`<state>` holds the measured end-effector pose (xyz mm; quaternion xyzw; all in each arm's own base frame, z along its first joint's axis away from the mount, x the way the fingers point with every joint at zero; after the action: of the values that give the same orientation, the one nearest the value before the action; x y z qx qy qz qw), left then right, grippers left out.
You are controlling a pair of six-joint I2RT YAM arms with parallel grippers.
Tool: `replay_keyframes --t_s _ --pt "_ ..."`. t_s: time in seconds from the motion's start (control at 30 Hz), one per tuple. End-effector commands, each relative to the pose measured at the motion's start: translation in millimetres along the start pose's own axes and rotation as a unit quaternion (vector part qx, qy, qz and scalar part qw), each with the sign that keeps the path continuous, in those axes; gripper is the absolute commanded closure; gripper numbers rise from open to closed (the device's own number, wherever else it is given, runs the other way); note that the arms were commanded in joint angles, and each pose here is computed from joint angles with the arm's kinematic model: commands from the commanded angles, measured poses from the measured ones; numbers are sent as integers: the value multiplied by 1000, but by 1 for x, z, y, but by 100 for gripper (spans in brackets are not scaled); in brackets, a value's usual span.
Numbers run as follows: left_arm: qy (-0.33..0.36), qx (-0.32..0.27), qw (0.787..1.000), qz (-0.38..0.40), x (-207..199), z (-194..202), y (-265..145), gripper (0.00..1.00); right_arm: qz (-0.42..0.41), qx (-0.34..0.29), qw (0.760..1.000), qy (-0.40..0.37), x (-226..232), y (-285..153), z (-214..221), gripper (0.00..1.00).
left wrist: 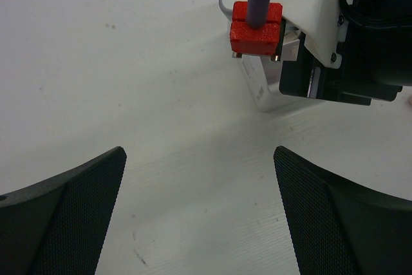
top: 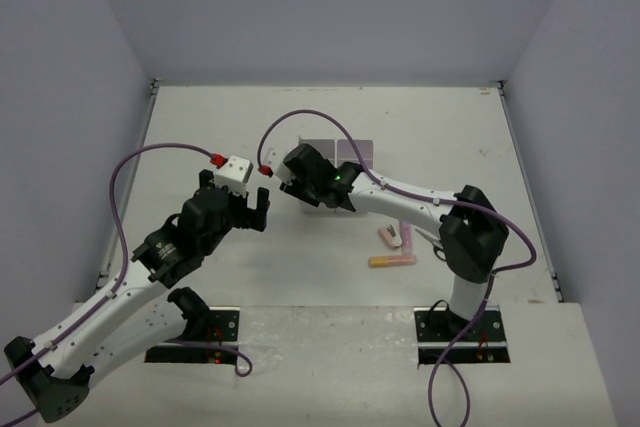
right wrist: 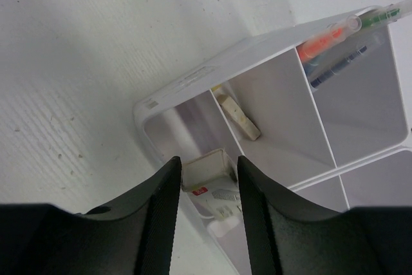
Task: Sort the stationery into containers
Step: Place the stationery in the storage box.
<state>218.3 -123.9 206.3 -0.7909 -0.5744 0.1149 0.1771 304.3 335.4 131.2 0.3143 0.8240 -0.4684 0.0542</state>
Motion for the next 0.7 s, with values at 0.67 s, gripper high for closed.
replay_keyframes --t_s 0.67 --pt "-9 -19 999 -32 10 -7 0 0 55 -149 960 231 -58 -122 -19 25"
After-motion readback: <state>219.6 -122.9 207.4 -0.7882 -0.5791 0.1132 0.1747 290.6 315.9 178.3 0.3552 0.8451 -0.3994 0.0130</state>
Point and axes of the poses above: each gripper's point midway between its finger pads, its own y axis out along the fingers, its own x axis along the line the jaws close on, z = x × y, the point moved 2 cm from there along -y, back along the fingers, and after that the axes turned 1 degree about y, right-handed, at the moved point
